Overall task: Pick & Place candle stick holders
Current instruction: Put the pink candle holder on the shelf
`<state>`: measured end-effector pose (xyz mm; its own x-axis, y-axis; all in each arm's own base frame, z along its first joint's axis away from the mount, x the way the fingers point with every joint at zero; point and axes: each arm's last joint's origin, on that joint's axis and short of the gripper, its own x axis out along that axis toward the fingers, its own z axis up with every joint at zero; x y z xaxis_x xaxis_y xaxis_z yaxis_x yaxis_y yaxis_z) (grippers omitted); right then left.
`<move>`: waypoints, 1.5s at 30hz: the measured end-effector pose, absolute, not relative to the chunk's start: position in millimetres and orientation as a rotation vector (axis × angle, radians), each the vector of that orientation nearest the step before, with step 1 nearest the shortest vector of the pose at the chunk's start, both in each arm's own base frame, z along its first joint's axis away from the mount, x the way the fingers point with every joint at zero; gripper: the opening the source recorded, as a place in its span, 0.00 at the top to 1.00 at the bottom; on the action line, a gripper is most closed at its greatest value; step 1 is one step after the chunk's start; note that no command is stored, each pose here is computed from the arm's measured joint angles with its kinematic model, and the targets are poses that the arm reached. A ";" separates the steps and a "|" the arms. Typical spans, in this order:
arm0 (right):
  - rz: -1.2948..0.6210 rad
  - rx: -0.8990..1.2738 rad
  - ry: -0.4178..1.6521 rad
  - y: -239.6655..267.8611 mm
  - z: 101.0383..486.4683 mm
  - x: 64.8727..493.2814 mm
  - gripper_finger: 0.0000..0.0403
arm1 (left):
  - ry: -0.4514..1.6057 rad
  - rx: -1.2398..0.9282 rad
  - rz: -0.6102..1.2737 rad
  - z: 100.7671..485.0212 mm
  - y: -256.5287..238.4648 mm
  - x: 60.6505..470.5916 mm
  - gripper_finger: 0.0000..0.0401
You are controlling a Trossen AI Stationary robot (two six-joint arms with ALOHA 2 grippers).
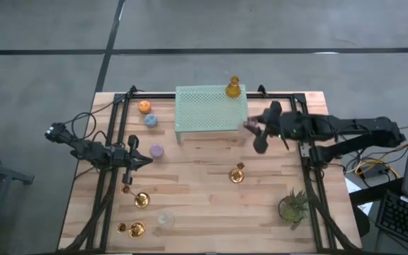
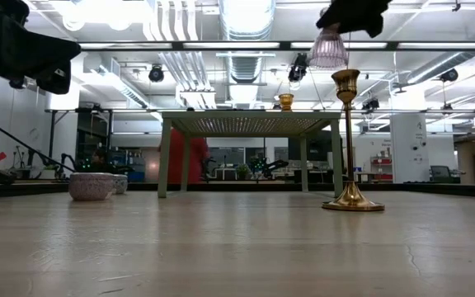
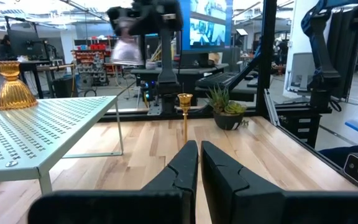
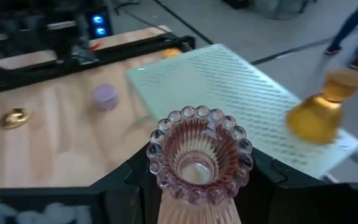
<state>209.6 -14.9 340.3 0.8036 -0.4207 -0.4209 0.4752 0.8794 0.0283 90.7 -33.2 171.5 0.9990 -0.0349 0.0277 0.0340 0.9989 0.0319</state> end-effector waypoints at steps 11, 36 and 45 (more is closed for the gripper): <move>-0.641 0.150 0.476 -64.9 322.9 241.5 0.64 | -0.024 0.034 -0.035 171.2 -33.5 91.1 0.94; -0.713 0.183 0.596 -136.9 291.9 276.3 0.64 | -0.024 0.034 -0.035 171.1 -33.5 91.1 0.94; -0.731 0.236 0.539 -139.8 286.2 276.0 0.64 | -0.024 0.034 -0.035 171.1 -33.5 91.1 0.94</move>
